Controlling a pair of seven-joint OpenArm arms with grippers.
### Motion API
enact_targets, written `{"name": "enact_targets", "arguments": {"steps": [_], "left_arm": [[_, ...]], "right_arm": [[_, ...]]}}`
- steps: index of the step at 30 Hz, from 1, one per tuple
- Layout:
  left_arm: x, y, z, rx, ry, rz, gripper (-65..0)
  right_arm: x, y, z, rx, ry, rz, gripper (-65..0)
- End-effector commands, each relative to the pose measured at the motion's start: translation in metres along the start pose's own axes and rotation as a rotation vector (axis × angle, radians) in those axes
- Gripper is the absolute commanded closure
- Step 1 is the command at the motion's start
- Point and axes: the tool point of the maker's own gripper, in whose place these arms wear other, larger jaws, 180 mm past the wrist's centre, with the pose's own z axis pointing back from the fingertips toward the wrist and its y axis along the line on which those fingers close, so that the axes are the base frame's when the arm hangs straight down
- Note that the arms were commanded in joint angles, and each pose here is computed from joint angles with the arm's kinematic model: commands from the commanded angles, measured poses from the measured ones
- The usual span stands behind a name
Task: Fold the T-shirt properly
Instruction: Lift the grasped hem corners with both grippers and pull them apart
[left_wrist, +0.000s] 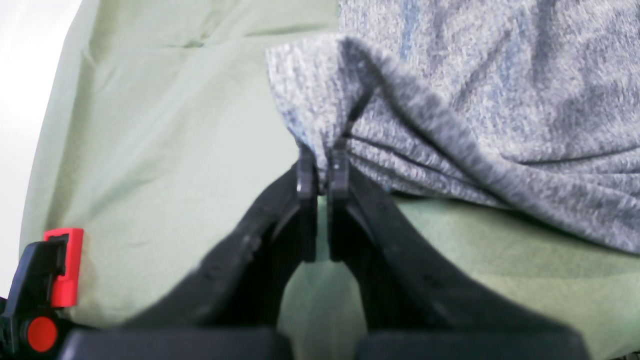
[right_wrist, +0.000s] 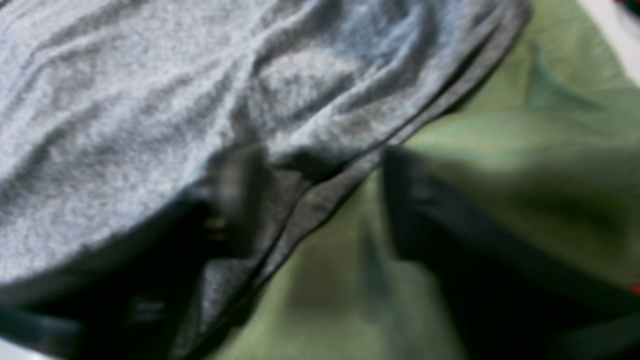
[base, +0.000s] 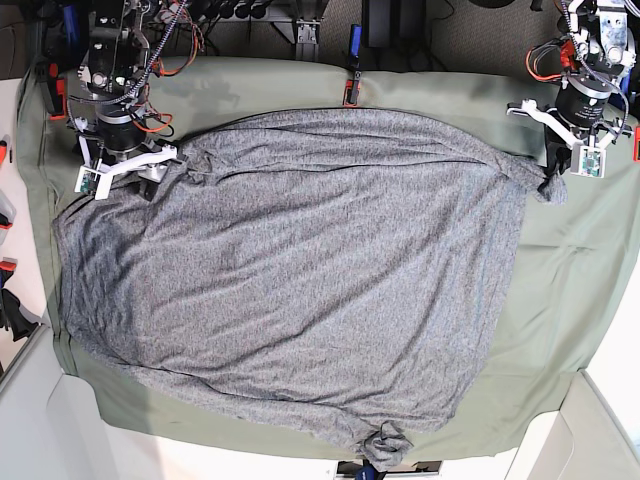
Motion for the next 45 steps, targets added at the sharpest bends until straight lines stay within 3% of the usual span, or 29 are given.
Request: {"name": "enact_targets", "arguments": {"steps": [1, 7, 11, 19, 21, 26, 27, 32, 36, 40, 45], "left_arm": [[0.008, 0.004, 0.001, 0.007, -0.026, -0.011, 0.0], [0.007, 0.004, 0.001, 0.007, -0.022, -0.010, 0.0], [0.007, 0.004, 0.001, 0.007, -0.022, -0.010, 0.0], [0.004, 0.005, 0.001, 0.009, -0.008, -0.009, 0.0], [0.003, 0.005, 0.001, 0.009, -0.007, -0.009, 0.0], [0.003, 0.005, 0.001, 0.009, -0.006, -0.009, 0.0], [0.003, 0.003, 0.001, -0.001, -0.006, -0.013, 0.0], [0.002, -0.007, 0.001, -0.060, -0.004, -0.037, 0.0], [0.002, -0.003, 0.002, -0.050, 0.004, -0.014, 0.0], [0.007, 0.001, 0.003, -0.040, -0.012, -0.014, 0.0], [0.024, 0.002, -0.002, -0.037, -0.065, -0.012, 0.0]], "right_arm": [[0.011, 0.000, 0.000, -0.001, -0.040, -0.001, -44.8], [0.005, -0.009, -0.004, -0.044, -0.030, -0.028, -44.7], [-0.010, 0.001, -0.021, 0.006, 0.016, -0.091, -44.7], [-0.005, 0.001, -0.033, -0.015, 0.023, -0.066, -44.0], [-0.002, -0.004, -0.032, -0.043, 0.020, -0.063, -38.3], [0.003, -0.013, -0.031, -0.095, 0.001, 0.033, -2.1], [0.003, -0.016, -0.030, -0.107, -0.002, 0.059, 0.0], [0.002, -0.028, -0.028, -0.163, 0.009, 0.176, 0.0], [-0.004, -0.025, -0.023, -0.101, 0.052, 0.244, 0.0], [0.020, -0.035, -0.011, -0.117, -0.016, 0.265, 0.0], [0.056, -0.044, -0.006, -0.113, -0.100, 0.222, 0.0]]}}
